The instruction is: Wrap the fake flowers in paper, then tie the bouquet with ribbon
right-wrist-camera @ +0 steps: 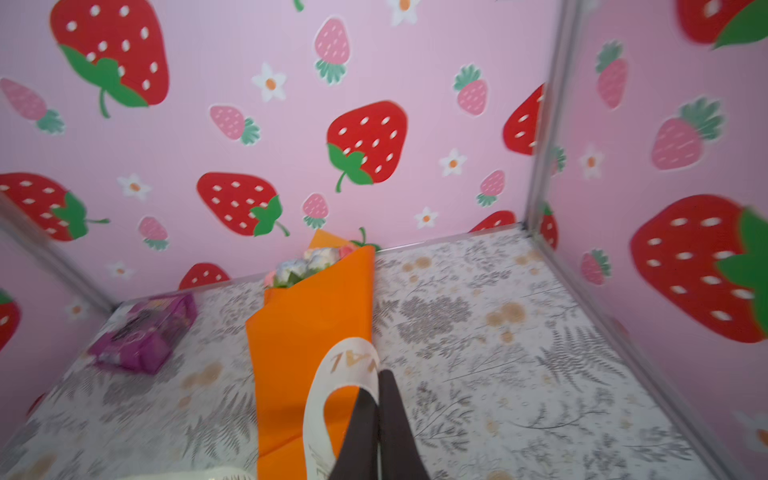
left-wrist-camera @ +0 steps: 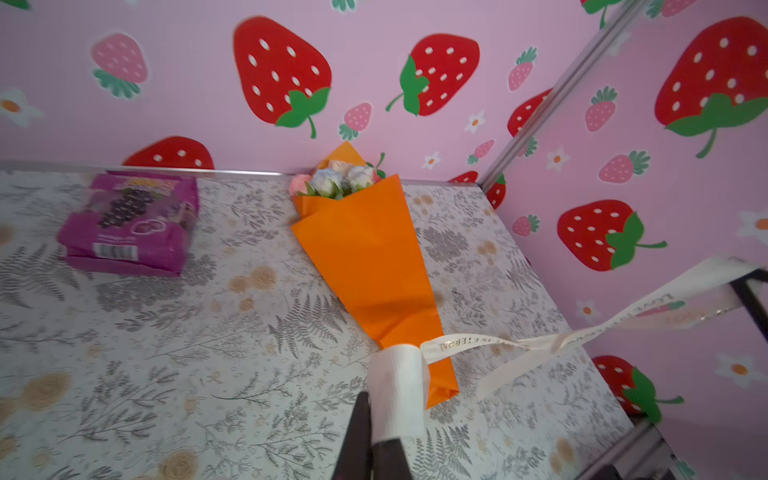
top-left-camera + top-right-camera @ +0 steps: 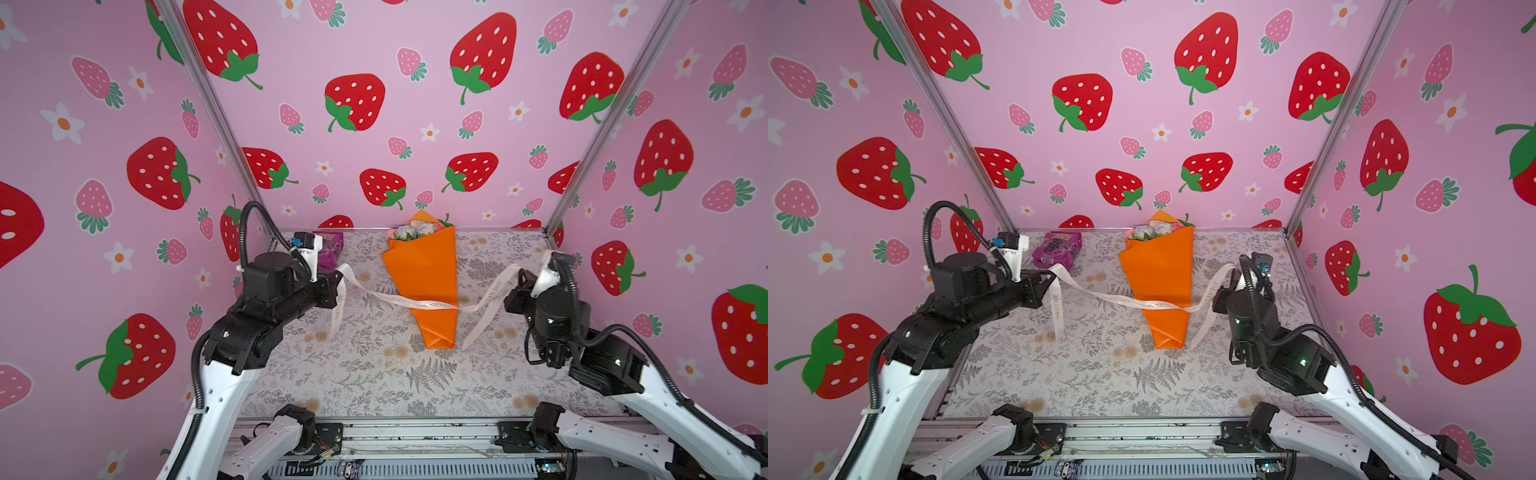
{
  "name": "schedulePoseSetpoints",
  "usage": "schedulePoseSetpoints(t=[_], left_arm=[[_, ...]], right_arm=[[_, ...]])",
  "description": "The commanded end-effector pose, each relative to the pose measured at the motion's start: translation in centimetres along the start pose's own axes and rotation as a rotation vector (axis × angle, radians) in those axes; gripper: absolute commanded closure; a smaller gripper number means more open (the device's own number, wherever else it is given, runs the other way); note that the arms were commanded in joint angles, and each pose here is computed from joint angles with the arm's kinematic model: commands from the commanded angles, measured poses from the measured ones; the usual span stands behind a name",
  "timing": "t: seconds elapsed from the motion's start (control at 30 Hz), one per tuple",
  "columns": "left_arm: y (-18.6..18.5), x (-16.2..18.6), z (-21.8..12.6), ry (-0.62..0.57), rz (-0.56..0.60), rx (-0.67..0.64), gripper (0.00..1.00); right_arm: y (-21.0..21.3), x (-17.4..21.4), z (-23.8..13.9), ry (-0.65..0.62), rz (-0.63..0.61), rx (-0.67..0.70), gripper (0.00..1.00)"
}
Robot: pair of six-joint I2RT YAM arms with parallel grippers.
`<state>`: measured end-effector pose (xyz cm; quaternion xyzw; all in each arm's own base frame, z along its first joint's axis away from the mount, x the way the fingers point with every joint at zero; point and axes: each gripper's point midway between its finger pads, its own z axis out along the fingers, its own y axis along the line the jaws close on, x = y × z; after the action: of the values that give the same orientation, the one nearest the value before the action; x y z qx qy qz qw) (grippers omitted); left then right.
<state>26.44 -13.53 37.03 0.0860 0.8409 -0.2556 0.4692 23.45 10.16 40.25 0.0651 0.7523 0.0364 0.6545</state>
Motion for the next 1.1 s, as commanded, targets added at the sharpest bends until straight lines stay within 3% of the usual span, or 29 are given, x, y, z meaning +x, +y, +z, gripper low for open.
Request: schedulePoseSetpoints(t=[0.0,0.1,0.2,0.27,0.33,0.43,0.57,0.6,0.67,0.7,0.73,0.87,1.07], left_arm=[[-3.8,0.2,1.8,0.041,0.017,0.177,1.00],[-4.1,2.0,4.0,0.135,0.018,0.168,1.00],[-2.4,4.9,6.3,0.238,-0.013,0.102,1.00],[-0.7,6.9,7.0,0.307,-0.031,0.030,1.00],[1.6,8.3,6.8,0.342,-0.036,-0.090,1.00],[5.2,9.0,4.9,0.344,-0.004,-0.293,1.00],[7.1,9.4,2.0,0.341,0.092,-0.397,1.00],[7.0,9.7,1.7,0.348,0.108,-0.390,1.00],[7.3,10.0,1.0,0.344,0.119,-0.399,1.00],[7.5,10.1,0.7,0.334,0.114,-0.407,1.00],[7.6,10.3,0.5,0.328,0.110,-0.411,1.00],[7.9,10.4,-0.1,0.307,0.101,-0.424,1.00],[8.6,9.5,-1.3,0.258,0.113,-0.483,1.00]], right_arm=[[-7.4,-3.6,-1.8,-0.084,-0.202,0.369,0.94],[-9.5,-5.8,-2.2,-0.128,-0.175,0.411,0.94],[-9.3,-4.3,-0.8,-0.107,-0.228,0.397,0.99],[-8.4,-0.4,2.0,0.019,-0.315,0.377,0.99],[-8.3,5.1,5.6,0.226,-0.348,0.346,0.99],[-8.6,13.9,9.2,0.515,-0.280,0.280,0.97],[-4.5,22.9,10.0,0.742,-0.156,0.026,0.84],[-2.8,24.3,9.8,0.788,-0.116,-0.064,0.78],[2.2,26.7,8.2,0.877,-0.018,-0.374,0.66],[3.1,27.2,7.5,0.895,0.016,-0.433,0.64],[3.0,27.5,7.1,0.902,0.040,-0.432,0.62],[-2.2,26.6,7.4,0.826,0.040,-0.163,0.44],[-6.6,28.5,6.4,0.815,0.256,0.014,0.44]])
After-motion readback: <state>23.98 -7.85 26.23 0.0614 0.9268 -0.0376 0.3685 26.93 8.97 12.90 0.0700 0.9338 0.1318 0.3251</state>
